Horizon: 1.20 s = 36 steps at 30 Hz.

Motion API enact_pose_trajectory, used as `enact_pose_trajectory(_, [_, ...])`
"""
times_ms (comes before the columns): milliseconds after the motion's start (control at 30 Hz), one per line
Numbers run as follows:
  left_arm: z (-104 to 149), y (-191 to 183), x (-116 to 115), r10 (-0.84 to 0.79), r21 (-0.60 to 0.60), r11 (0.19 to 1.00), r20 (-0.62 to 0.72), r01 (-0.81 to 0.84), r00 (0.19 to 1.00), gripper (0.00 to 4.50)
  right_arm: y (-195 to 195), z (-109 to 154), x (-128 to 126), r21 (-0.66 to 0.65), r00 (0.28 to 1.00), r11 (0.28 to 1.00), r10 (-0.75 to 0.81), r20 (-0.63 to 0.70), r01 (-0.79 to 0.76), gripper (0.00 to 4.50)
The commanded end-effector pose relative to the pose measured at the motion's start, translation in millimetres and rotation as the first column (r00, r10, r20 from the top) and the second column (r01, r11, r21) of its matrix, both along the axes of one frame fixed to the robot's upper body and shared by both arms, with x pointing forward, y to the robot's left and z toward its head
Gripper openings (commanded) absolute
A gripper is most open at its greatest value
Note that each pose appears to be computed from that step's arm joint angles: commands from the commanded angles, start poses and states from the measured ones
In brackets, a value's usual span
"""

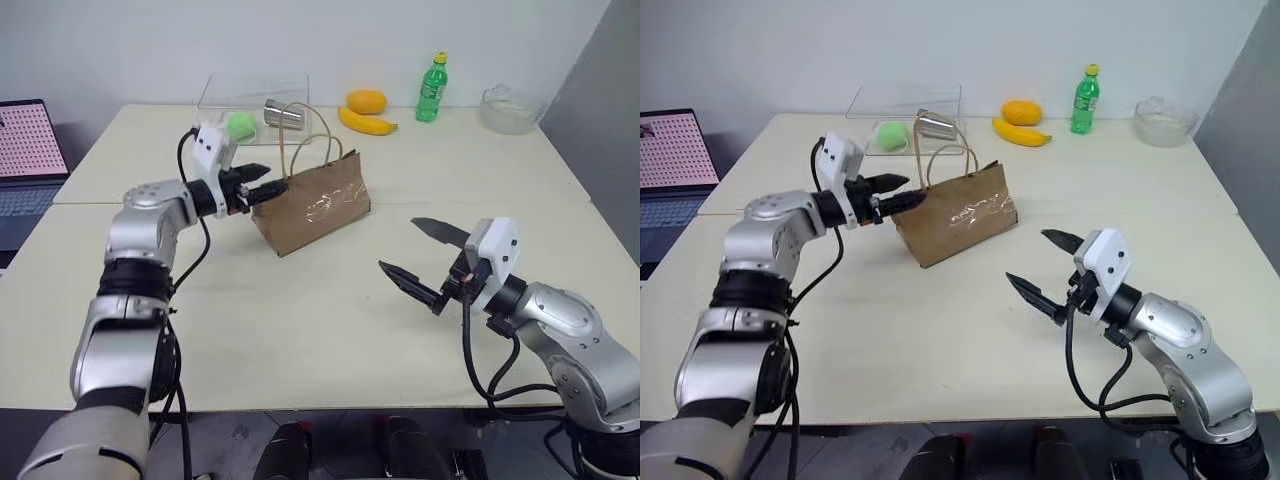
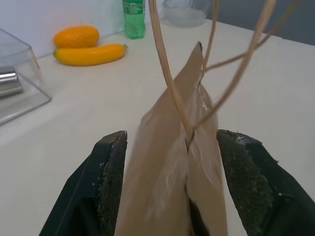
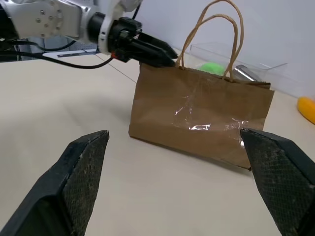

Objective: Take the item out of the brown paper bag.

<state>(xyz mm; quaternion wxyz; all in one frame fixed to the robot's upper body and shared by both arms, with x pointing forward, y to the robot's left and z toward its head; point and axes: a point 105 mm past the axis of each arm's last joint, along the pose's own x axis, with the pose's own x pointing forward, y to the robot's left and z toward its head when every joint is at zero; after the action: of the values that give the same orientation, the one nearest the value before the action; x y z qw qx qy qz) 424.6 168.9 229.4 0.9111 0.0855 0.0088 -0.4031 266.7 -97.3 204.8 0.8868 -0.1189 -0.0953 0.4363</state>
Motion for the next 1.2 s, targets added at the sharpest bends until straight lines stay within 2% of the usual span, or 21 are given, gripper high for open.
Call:
enact_pose_trajectory(33, [15,-13,1,-0.064,-0.003,0.998,0.040,0.065,0.997,3.03,4,13,-8,0.002,0.998,1.000,0.031,0.048,-0.031,4.50])
enact_pose_trajectory(167, [18,-21,1,-0.120,0.004,0.993,0.032,0.119,0.992,3.03,8,17,-11,-0.002,0.997,0.999,0.053,0.048,-0.053,4.50])
enact_pose_trajectory(467, [39,-30,11,-0.107,-0.023,0.994,0.098,0.110,0.989,3.03,8,23,-12,-0.010,0.997,0.999,0.052,0.051,-0.052,4.50])
enact_pose_trajectory(767, [61,-36,15,-0.108,-0.001,0.994,0.157,0.110,0.982,3.03,8,28,-13,0.000,0.997,0.999,0.052,0.054,-0.052,4.50])
enact_pose_trajectory(900, [66,-39,17,-0.105,0.016,0.994,0.176,0.104,0.979,2.20,11,36,-17,0.031,0.995,0.996,0.082,0.062,-0.084,4.50])
enact_pose_trajectory(1100, [72,-41,17,-0.110,0.054,0.993,0.213,0.101,0.971,0.24,10,44,-20,0.053,0.992,0.993,0.101,0.074,-0.105,4.50])
enact_pose_trajectory(1133, [73,-42,17,-0.113,0.061,0.993,0.222,0.101,0.969,0.02,10,44,-20,0.052,0.992,0.993,0.101,0.073,-0.105,4.50])
enact_pose_trajectory(1200, [76,-43,17,-0.118,0.070,0.992,0.234,0.104,0.965,0.02,9,43,-20,0.048,0.992,0.993,0.100,0.073,-0.104,4.50])
